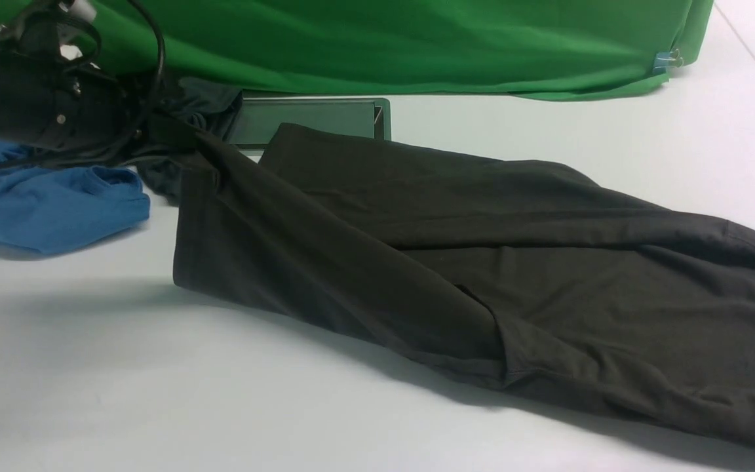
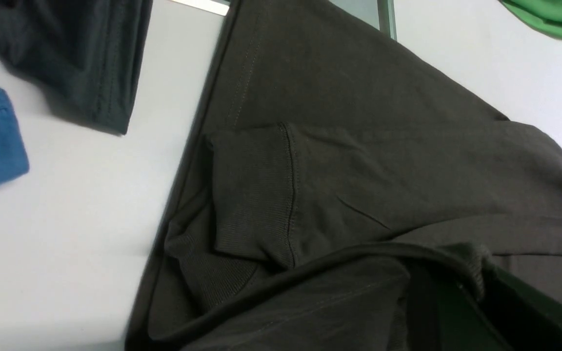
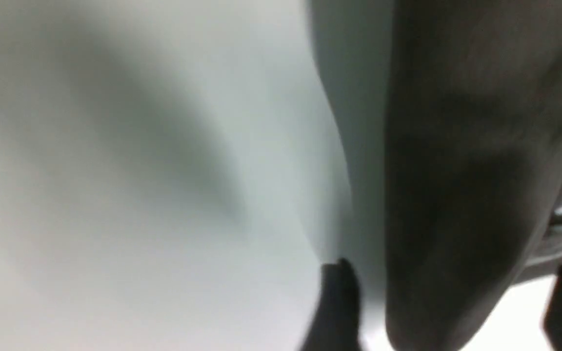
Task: Fold a long-sleeved shirt on a white desktop.
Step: 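Fold the black garment in half by bringing its near edge over to the far edge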
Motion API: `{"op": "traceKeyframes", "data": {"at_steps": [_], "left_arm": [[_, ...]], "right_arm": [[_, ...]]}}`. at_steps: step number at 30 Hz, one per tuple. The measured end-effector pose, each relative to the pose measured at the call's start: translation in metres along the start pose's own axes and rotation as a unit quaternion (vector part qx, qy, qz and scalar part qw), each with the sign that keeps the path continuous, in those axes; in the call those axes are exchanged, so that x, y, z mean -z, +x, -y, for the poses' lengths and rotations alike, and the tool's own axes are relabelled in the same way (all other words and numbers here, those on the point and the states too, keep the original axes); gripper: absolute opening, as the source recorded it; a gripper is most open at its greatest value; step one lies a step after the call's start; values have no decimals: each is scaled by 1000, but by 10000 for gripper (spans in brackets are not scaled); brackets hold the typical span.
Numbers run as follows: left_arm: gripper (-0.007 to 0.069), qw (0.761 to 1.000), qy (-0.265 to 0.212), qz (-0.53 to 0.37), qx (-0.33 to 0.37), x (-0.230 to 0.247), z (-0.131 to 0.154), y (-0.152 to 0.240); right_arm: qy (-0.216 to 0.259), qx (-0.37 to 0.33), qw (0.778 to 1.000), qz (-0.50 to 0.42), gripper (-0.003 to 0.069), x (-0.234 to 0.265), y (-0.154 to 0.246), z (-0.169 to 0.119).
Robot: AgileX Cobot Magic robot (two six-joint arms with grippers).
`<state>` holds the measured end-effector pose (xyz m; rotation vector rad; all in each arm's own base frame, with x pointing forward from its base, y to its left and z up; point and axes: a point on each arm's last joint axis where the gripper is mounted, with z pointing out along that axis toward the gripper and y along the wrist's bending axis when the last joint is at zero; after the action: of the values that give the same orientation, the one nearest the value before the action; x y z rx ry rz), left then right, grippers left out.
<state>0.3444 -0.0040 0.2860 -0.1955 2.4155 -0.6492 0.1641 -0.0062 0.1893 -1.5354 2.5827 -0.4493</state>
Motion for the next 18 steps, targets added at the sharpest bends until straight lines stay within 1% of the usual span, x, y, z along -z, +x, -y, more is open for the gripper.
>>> {"op": "traceKeyframes", "data": {"at_steps": [3, 4, 6, 7, 9, 11, 12, 13, 14, 18], "left_arm": [[27, 1000, 0, 0, 0, 0, 0, 0], [27, 1000, 0, 0, 0, 0, 0, 0], [27, 1000, 0, 0, 0, 0, 0, 0], [27, 1000, 0, 0, 0, 0, 0, 0], [27, 1000, 0, 0, 0, 0, 0, 0], [27, 1000, 0, 0, -1, 0, 0, 0], [27, 1000, 0, 0, -4, 0, 0, 0], [27, 1000, 0, 0, -5, 0, 0, 0], [27, 1000, 0, -1, -6, 0, 0, 0], [27, 1000, 1, -3, -12, 0, 0, 1]], "right_arm": [[3, -1, 1000, -3, 397, -5, -1, 0], [3, 0, 1000, -2, 386, -6, -1, 1], [-7, 2, 1000, -9, 340, -15, -5, 3], [-7, 2, 1000, -8, 337, -16, -5, 3], [-16, -2, 1000, -12, 302, -22, -8, 4], [-20, -3, 1000, -17, 186, -24, -9, 6], [-17, -5, 1000, -16, 113, -21, -10, 8], [-17, -5, 1000, -16, 97, -21, -10, 9], [-12, -6, 1000, -11, 64, -17, -11, 12], [-26, -9, 1000, 15, 62, -5, -15, 12]]}}
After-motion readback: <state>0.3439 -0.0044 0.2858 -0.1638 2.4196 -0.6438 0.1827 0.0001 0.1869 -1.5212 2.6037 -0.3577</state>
